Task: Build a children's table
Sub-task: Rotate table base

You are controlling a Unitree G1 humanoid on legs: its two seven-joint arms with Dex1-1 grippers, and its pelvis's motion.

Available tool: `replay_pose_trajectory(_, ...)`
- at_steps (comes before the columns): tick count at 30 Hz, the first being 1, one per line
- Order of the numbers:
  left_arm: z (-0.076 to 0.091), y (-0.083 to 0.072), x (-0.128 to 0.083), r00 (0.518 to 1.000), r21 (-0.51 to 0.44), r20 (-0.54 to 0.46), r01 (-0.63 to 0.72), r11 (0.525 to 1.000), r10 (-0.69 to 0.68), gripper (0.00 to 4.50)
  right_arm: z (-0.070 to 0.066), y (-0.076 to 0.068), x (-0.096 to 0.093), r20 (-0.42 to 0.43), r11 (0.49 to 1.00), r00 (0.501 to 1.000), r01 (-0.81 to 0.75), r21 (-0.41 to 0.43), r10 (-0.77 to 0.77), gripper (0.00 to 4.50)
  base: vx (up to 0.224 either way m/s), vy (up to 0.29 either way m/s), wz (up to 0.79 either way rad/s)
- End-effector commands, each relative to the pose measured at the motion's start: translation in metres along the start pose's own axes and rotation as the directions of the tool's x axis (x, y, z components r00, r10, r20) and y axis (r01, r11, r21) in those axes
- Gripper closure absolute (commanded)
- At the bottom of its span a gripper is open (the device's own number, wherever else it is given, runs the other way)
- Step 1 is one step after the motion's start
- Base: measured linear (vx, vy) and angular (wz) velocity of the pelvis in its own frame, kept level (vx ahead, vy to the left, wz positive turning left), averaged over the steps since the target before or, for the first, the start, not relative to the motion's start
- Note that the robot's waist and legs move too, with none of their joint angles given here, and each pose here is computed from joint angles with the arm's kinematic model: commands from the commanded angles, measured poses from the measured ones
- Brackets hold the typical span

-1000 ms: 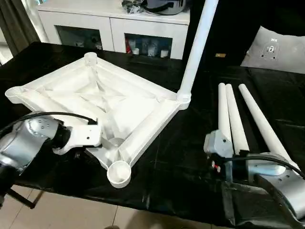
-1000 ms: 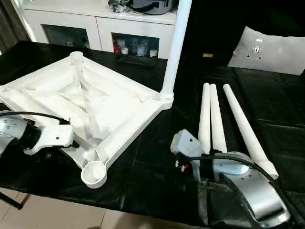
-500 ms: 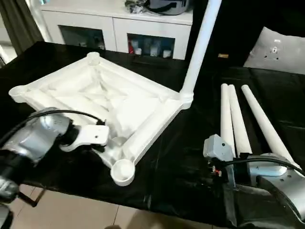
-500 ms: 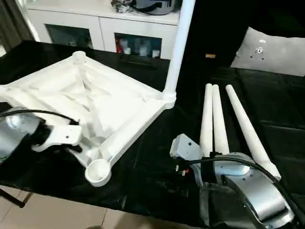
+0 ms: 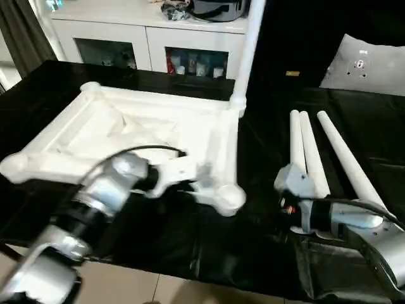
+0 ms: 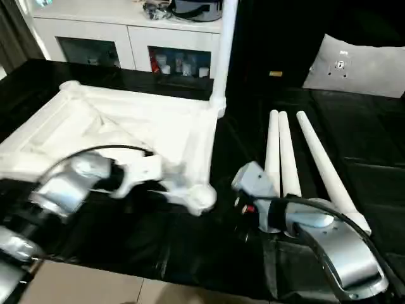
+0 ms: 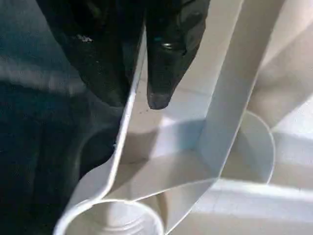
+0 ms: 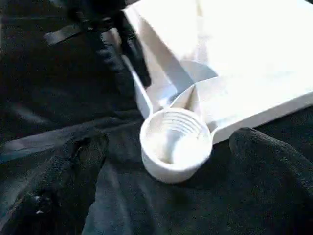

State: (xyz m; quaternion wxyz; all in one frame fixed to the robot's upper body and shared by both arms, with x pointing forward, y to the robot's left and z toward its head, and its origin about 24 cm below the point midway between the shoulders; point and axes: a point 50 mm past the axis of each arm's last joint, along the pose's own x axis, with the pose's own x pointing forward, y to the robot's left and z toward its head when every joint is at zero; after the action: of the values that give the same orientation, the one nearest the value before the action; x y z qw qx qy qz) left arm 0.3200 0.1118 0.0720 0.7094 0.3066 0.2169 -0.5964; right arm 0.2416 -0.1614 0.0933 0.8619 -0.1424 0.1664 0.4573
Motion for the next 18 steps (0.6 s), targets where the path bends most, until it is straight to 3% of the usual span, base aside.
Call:
replay_pose_trajectory(1,0.004,0.004,0.000,0.998,-0.025,0.026,-0.064,0.998,0.065,4.04,0.002,-0.004,-0.003,-0.003,1.000,1.000,0.030,-0.004,-0.030,0.00,0.000,0.000,0.00)
replay_pose_trajectory(10,0.008,-0.002,0.014,0.991,-0.088,0.046,-0.119,0.989,0.123,4.46,0.004,-0.013,-0.002,0.018,0.983,0.983,0.179,0.046,-0.180,0.00,0.000,0.000,0.00)
replay_pose_trajectory(14,0.011,-0.009,0.008,0.989,-0.046,0.136,-0.058,0.997,0.063,4.46,0.009,-0.013,-0.001,0.059,0.967,0.975,0.204,0.150,-0.215,0.00,0.000,0.000,0.00)
replay_pose_trajectory(15,0.013,-0.009,0.005,0.983,-0.045,0.170,-0.067,0.997,0.073,4.03,0.012,-0.012,-0.001,0.083,0.965,0.974,0.196,0.173,-0.213,0.00,0.000,0.000,0.00)
replay_pose_trajectory(18,0.015,-0.010,-0.001,0.972,-0.016,0.223,-0.076,0.997,0.078,3.92,0.014,-0.015,0.000,0.090,0.960,0.963,0.239,0.143,-0.253,0.00,0.000,0.000,0.00)
